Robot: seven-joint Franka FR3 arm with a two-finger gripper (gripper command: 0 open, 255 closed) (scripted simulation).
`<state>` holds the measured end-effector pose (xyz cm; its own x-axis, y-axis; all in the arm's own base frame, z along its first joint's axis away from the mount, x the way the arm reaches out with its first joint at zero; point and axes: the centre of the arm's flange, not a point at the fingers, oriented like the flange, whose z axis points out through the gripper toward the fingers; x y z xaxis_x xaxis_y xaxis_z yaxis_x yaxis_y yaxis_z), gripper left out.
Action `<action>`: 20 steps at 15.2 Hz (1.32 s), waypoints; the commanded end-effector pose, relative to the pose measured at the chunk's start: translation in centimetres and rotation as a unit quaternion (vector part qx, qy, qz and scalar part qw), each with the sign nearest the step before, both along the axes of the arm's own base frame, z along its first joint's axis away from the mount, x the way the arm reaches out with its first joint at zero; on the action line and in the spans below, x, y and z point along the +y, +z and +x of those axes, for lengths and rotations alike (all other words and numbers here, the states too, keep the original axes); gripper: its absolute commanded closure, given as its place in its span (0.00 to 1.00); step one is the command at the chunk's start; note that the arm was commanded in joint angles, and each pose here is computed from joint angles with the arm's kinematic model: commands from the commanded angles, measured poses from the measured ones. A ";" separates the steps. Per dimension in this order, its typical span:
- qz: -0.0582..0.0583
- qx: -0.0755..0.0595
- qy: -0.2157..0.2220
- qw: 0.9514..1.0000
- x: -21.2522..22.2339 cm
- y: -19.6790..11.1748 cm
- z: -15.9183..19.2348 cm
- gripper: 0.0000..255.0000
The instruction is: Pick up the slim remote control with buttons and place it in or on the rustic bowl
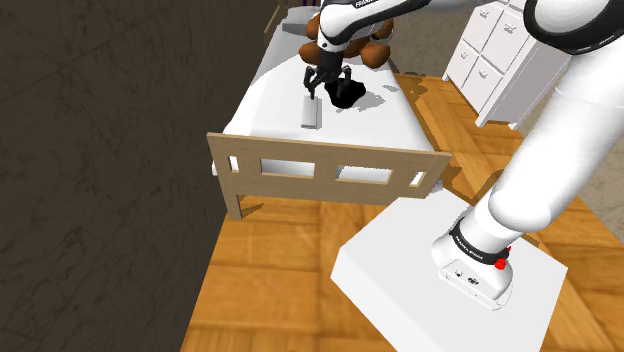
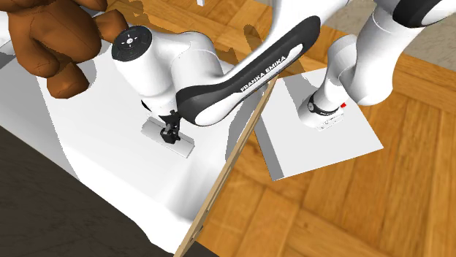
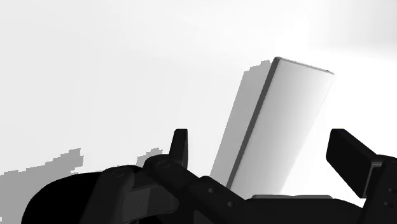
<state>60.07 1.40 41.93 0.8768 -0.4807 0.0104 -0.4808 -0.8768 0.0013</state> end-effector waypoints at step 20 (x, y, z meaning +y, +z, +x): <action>-0.007 0.005 -0.041 0.999 -0.7 -8.9 8.2 0.00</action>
<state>68.26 0.71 33.06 0.8342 -0.5514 0.0089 -0.5515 -0.8340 0.0183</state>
